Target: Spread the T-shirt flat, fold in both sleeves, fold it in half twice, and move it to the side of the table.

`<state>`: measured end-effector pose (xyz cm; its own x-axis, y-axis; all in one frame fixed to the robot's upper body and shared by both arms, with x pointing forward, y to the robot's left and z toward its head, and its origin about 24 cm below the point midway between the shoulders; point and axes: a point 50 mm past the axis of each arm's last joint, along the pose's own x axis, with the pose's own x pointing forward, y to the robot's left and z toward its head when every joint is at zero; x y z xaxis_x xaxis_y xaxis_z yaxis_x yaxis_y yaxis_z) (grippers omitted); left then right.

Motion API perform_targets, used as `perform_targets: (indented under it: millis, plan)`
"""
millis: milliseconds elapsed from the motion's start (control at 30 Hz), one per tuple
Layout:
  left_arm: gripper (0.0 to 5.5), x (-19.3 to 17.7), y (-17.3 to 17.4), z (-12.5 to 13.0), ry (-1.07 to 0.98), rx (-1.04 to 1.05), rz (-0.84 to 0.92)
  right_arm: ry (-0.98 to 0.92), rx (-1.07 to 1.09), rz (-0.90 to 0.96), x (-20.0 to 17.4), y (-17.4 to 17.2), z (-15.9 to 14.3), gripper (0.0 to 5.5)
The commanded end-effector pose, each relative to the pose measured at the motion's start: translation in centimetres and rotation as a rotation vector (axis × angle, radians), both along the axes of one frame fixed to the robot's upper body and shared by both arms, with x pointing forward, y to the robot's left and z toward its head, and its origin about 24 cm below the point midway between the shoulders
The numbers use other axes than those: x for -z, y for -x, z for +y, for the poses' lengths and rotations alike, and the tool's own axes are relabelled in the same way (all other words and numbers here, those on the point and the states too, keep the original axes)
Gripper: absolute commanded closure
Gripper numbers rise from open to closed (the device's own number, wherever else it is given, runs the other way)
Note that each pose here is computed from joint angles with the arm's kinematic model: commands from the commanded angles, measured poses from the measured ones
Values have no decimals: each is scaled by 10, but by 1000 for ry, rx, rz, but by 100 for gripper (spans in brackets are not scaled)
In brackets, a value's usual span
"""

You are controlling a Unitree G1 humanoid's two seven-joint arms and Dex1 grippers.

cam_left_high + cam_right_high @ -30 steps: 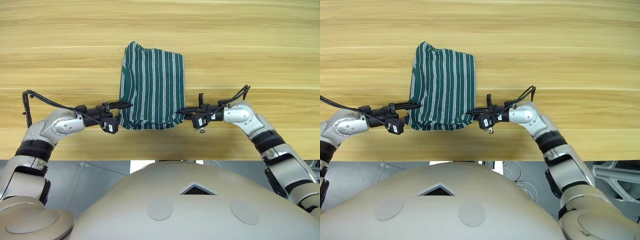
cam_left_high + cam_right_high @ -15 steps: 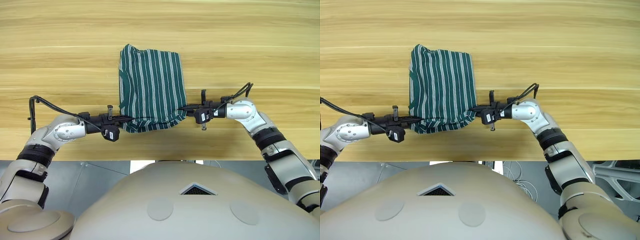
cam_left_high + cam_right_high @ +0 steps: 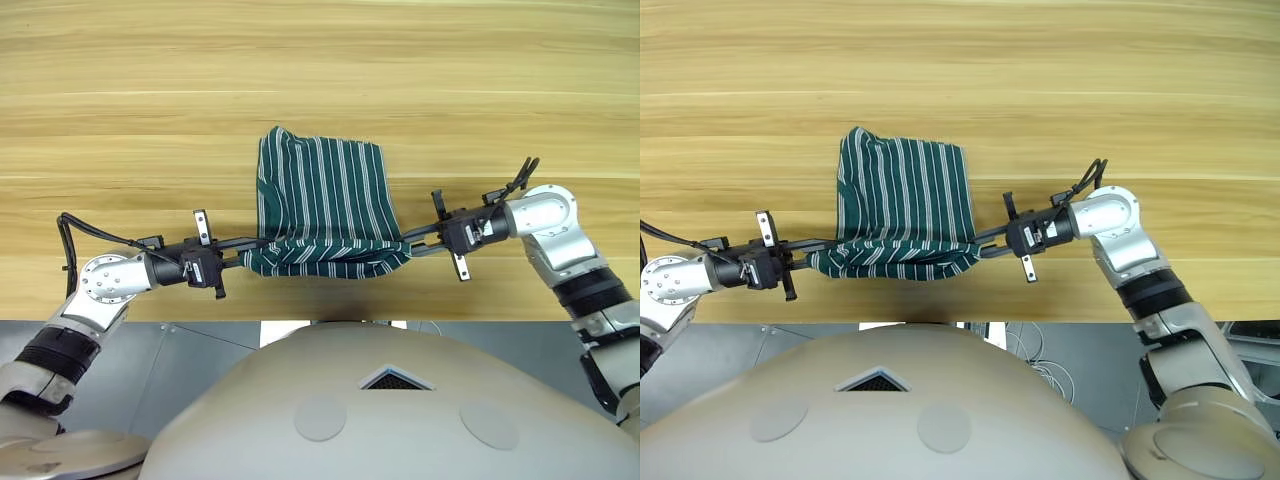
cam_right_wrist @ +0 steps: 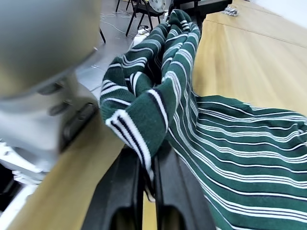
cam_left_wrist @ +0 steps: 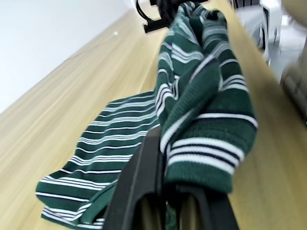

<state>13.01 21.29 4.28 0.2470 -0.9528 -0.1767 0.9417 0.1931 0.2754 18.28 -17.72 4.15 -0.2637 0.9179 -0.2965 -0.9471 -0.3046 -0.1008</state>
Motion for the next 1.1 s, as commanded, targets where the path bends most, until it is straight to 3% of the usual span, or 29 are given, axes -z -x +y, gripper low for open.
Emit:
perform_targets:
  millis: [33,433,867,1100]
  plan:
    - [550,0,-8,0,-6,-10,77,22,26,-7,-8,-13,-1,537]
    - [550,17,-92,6,-70,-60,167,96,160,188,-6,-106,7,538]
    - [550,39,-126,4,-94,-184,169,118,295,324,17,-122,13,538]
    - [435,39,-131,10,-35,-255,220,89,350,356,14,-125,5,400]
